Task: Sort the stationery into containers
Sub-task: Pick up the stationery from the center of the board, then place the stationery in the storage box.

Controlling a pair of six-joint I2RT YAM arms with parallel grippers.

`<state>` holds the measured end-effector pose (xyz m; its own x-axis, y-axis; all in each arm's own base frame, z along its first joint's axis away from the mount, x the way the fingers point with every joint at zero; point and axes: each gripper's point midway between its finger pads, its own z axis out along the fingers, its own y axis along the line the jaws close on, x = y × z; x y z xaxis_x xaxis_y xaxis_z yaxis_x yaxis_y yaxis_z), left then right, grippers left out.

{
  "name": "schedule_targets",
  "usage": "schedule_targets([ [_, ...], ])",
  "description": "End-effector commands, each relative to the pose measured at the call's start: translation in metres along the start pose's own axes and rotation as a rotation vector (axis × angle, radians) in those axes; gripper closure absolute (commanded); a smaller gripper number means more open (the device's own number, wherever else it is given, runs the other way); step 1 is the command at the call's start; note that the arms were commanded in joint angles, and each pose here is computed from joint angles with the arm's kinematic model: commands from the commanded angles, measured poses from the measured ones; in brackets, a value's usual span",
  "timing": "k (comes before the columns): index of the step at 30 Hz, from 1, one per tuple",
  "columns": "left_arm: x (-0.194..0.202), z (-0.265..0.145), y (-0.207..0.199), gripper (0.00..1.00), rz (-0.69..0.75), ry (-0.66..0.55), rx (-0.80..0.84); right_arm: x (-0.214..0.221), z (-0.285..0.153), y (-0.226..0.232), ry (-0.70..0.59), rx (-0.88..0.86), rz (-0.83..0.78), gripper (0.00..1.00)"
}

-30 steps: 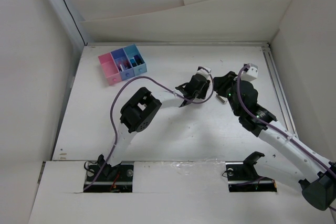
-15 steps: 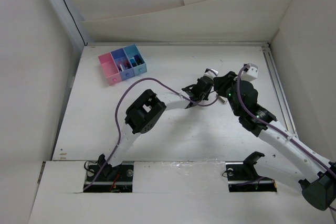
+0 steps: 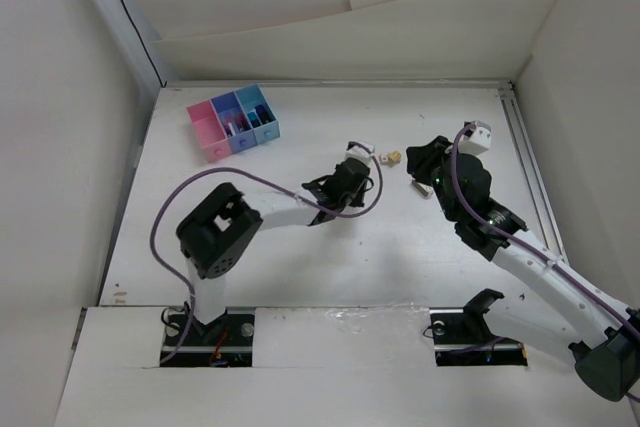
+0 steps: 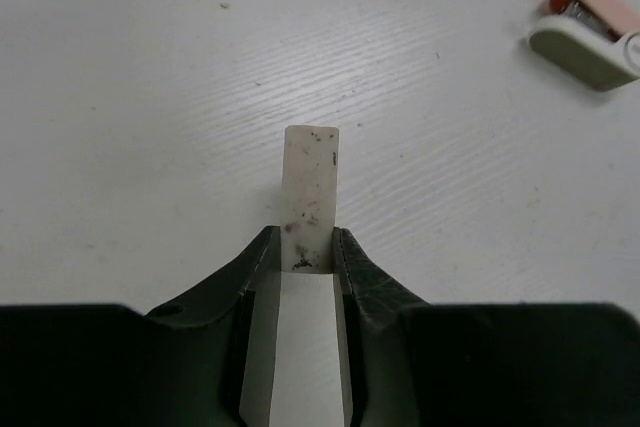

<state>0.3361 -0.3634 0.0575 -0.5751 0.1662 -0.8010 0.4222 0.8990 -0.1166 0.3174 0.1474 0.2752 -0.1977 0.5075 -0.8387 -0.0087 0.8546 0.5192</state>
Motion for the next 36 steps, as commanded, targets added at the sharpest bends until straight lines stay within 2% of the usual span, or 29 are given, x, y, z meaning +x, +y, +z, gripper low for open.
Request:
schedule_targets([
  [1, -0.043, -0.037, 0.017, 0.95, -0.162, -0.132, 0.008, -0.01, 0.0, 0.006, -0.028, -0.022, 0.018, 0.65],
  [2, -0.06, -0.052, 0.026, 0.95, -0.211, -0.179, 0.011, -0.009, -0.001, 0.008, -0.021, -0.03, 0.018, 0.65],
  [4, -0.053, -0.062, 0.044, 0.95, -0.244, -0.183, -0.011, -0.008, -0.001, 0.009, -0.016, -0.038, 0.018, 0.65],
  [7, -0.071, -0.082, 0.083, 0.95, -0.333, -0.249, -0.077, -0.002, 0.003, 0.009, 0.003, -0.035, 0.009, 0.65],
  [11, -0.079, -0.105, 0.166, 0.94, -0.499, -0.338, -0.231, -0.001, 0.004, 0.011, 0.009, -0.042, 0.008, 0.65],
  [12, -0.089, -0.116, 0.2, 0.94, -0.559, -0.387, -0.275, 0.002, 0.006, 0.011, 0.016, -0.037, 0.004, 0.65],
  [15, -0.093, -0.124, 0.243, 0.93, -0.654, -0.432, -0.315, 0.008, 0.007, 0.013, 0.034, -0.046, -0.002, 0.65],
  [16, -0.096, -0.131, 0.271, 0.93, -0.696, -0.46, -0.355, 0.009, 0.006, 0.015, 0.04, -0.055, -0.002, 0.65],
  [20, -0.091, -0.129, 0.319, 0.91, -0.809, -0.485, -0.425, 0.009, 0.007, 0.018, 0.047, -0.063, -0.002, 0.65],
  [22, -0.107, -0.127, 0.334, 0.91, -0.83, -0.513, -0.424, 0.01, 0.007, 0.019, 0.052, -0.071, -0.002, 0.65],
  [27, -0.1, -0.1, 0.375, 0.93, -0.885, -0.456, -0.467, 0.013, 0.009, 0.018, 0.059, -0.066, -0.006, 0.65],
  [36, -0.122, -0.089, 0.416, 0.93, -0.811, -0.409, -0.65, 0.013, 0.009, 0.018, 0.059, -0.066, -0.015, 0.64],
])
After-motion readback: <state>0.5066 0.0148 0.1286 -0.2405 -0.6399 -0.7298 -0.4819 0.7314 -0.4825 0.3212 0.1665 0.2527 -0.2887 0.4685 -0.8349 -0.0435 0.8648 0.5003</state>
